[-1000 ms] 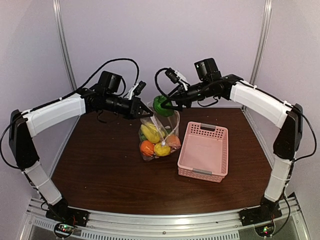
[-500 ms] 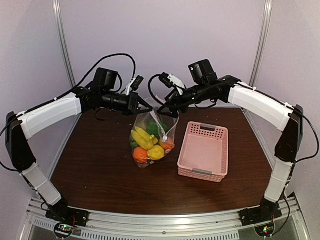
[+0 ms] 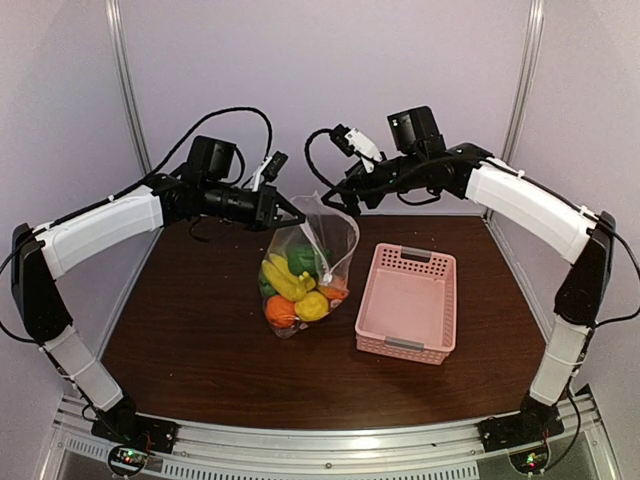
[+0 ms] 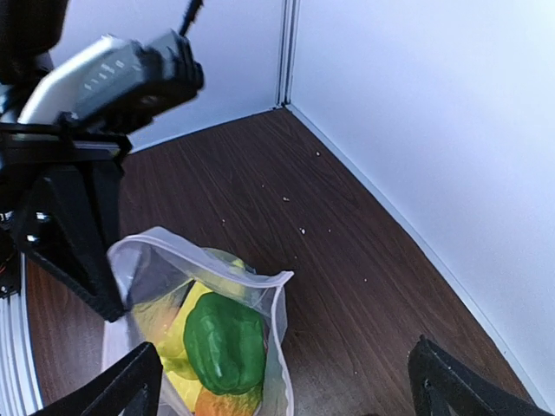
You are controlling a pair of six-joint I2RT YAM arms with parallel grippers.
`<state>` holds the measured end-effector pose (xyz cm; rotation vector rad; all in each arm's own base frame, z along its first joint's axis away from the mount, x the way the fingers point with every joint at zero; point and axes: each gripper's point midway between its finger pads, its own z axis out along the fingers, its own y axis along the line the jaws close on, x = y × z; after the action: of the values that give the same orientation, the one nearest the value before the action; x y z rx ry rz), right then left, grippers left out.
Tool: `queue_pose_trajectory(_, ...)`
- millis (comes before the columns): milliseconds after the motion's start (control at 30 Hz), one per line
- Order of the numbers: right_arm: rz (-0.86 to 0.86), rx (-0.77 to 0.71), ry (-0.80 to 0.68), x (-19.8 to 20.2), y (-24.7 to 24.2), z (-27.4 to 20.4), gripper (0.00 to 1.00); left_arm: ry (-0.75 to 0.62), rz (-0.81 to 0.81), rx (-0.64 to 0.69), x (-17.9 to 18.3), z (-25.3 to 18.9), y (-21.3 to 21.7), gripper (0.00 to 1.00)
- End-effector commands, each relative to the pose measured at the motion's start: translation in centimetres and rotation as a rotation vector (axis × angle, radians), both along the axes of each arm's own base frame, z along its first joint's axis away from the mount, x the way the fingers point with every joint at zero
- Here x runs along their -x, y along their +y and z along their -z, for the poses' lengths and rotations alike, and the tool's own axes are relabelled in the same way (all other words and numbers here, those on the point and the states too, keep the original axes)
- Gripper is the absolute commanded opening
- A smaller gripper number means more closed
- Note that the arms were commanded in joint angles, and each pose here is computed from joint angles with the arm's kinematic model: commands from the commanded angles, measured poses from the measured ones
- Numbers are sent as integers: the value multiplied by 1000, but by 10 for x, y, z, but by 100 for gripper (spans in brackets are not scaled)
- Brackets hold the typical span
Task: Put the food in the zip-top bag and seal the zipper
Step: Pass from the left arm to the right, then pass from the right arm to the left
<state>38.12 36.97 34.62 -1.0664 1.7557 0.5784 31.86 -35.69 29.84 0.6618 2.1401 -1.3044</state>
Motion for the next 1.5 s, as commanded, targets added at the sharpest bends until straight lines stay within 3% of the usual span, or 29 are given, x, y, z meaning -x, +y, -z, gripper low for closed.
queue_pose_trajectory(0,70,68,54,-26,3,33,100,-45,40,38,2,-13,-4,0)
queue_pose_trajectory(100,76,73,56,-35,8,39,98,-41,40,34,3,-12,-3,0)
queue_pose_trajectory(167,82,49,59,-38,12,39,90,-37,39,26,3,-8,-3,0)
queue_pose_trajectory(200,82,32,63,-40,16,38,84,-31,35,20,3,-5,-2,0)
queue_pose_trajectory(233,92,10,71,-44,18,36,72,-30,23,10,1,-1,-1,0)
queue_pose_trajectory(267,111,0,77,-49,19,36,68,-35,-3,-13,-2,4,1,0)
queue_pose_trajectory(333,126,-6,104,-57,25,38,50,-105,-70,-78,-9,7,7,3)
queue_pose_trajectory(433,139,-16,174,-60,29,45,12,-280,-183,-178,-16,-1,19,32)
queue_pose_trajectory(500,171,-63,222,-62,24,43,2,-359,-236,-214,-19,-9,28,44)
queue_pose_trajectory(667,283,-216,335,-67,-3,29,1,-573,-271,-214,8,-11,32,50)
queue_pose_trajectory(833,275,-336,467,-58,-15,31,2,-753,-232,-178,61,21,16,44)
queue_pose_trajectory(967,246,-376,514,-52,-13,34,2,-858,-186,-184,84,43,-4,42)
queue_pose_trajectory(1200,237,-392,535,-50,-15,36,2,-942,-111,-236,81,66,-38,43)
queue_pose_trajectory(1467,241,-427,575,-49,-18,39,3,-1038,-146,-281,65,68,-53,45)
